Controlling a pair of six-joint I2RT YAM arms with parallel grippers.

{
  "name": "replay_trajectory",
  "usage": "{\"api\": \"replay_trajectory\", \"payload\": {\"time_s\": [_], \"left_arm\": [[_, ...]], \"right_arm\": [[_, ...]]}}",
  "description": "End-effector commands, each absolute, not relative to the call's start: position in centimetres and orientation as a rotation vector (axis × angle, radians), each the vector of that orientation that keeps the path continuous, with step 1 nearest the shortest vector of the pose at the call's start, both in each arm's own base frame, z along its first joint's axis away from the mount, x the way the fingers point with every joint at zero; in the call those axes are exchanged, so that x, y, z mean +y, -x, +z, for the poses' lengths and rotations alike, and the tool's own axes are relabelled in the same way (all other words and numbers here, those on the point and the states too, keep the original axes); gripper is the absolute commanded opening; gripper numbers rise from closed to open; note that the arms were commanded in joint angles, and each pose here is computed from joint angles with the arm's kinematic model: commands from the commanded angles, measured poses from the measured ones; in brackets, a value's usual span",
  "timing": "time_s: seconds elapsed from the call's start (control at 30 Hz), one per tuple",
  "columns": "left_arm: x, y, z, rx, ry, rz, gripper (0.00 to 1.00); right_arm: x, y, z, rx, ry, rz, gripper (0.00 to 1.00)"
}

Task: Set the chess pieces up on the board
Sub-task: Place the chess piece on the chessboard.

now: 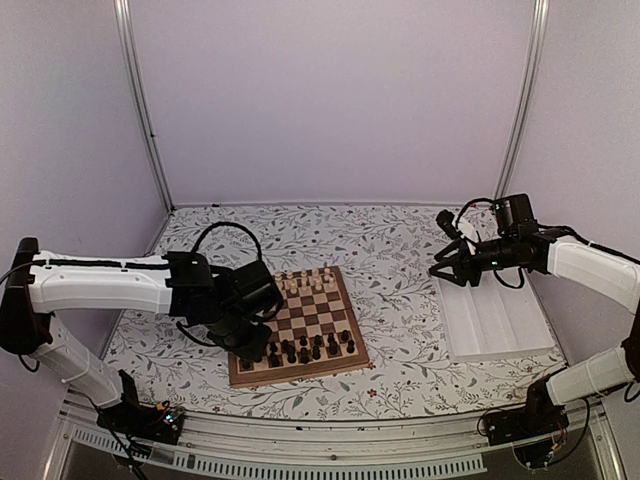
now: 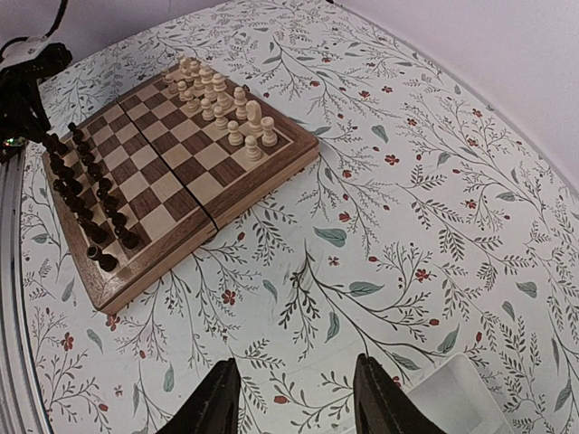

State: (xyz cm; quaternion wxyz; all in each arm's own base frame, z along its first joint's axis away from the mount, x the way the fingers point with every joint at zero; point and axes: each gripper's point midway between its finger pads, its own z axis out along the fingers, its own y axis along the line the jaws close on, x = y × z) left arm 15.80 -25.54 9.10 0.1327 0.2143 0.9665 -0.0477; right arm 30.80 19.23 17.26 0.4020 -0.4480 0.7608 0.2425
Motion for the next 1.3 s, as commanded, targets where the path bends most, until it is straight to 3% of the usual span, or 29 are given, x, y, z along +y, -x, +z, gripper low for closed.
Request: {"api": "replay_trajectory", "payload": {"time_s": [0.0,0.53,0.77,0.9,1.17,1.2,1.27], "left_arm": [[-26.2,-15.4,8.4,2.803,-0.615,-0.157,0.09],[-25.6,-15.5,6.1,2.833,-0.627,-0.067,0.11],[-25.8,-15.6,6.2,2.824,-0.620,-0.075,0.28],[-26.8,-15.7,7.0,2.810,-0.636,-0.134,0.33],[-27.8,-18.2,14.5,2.638,-0.665,-0.143,0.40],[-27.5,-19.1,16.0,2.592,-0.661,-0.113,0.43],[-26.5,-21.7,19.3,2.478,-0.642,-0.033,0.48]], "right_arm": [[19.2,-30.7,17.8,1.905,1.134,0.615,0.46],[19.2,-30.6,17.3,1.917,1.136,0.626,0.46],[19.2,-30.7,17.3,1.919,1.134,0.627,0.46],[19.2,-30.8,17.5,1.918,1.131,0.627,0.47],[18.1,-32.9,22.3,1.888,1.052,0.488,0.48],[17.2,-33.8,23.5,1.885,1.004,0.425,0.50],[14.7,-35.5,26.5,1.872,0.839,0.343,0.68]]}}
